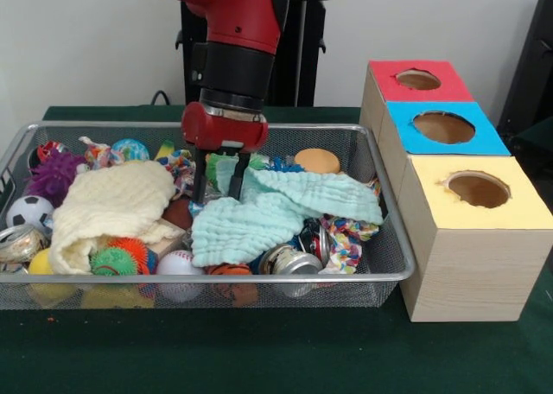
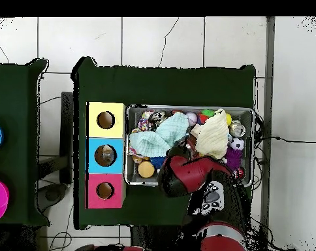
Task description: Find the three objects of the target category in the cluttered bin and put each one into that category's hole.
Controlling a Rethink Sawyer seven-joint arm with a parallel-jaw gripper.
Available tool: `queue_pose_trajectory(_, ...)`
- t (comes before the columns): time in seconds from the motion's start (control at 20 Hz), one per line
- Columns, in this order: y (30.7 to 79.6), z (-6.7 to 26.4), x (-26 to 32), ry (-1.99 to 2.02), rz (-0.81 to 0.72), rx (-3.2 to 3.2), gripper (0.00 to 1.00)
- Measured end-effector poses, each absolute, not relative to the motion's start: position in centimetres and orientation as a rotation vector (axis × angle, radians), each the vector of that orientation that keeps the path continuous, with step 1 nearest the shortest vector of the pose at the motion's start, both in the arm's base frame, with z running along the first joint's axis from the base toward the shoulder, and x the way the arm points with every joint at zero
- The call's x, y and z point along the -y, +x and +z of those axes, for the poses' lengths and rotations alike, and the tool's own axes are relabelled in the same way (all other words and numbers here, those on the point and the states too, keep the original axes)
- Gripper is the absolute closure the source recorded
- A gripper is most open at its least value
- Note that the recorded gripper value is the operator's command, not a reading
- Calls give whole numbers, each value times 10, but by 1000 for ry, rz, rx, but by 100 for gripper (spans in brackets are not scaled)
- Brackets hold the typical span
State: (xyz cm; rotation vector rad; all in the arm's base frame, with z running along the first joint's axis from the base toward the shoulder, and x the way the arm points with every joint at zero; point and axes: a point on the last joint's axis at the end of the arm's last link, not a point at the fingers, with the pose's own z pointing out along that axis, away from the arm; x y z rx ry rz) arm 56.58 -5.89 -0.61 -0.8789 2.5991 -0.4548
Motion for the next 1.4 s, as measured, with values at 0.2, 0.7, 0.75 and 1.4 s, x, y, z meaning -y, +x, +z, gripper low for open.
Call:
queue_pose_trajectory(0.2,566,-10,59,-877,-447,-2595,0)
queue_pose_trajectory(0.7,565,-14,62,-898,-439,-2574,0)
queue_pose_trajectory(0.75,565,-14,62,-900,-439,-2572,0)
queue_pose_trajectory(1.4,563,-32,73,-943,-439,-2507,100)
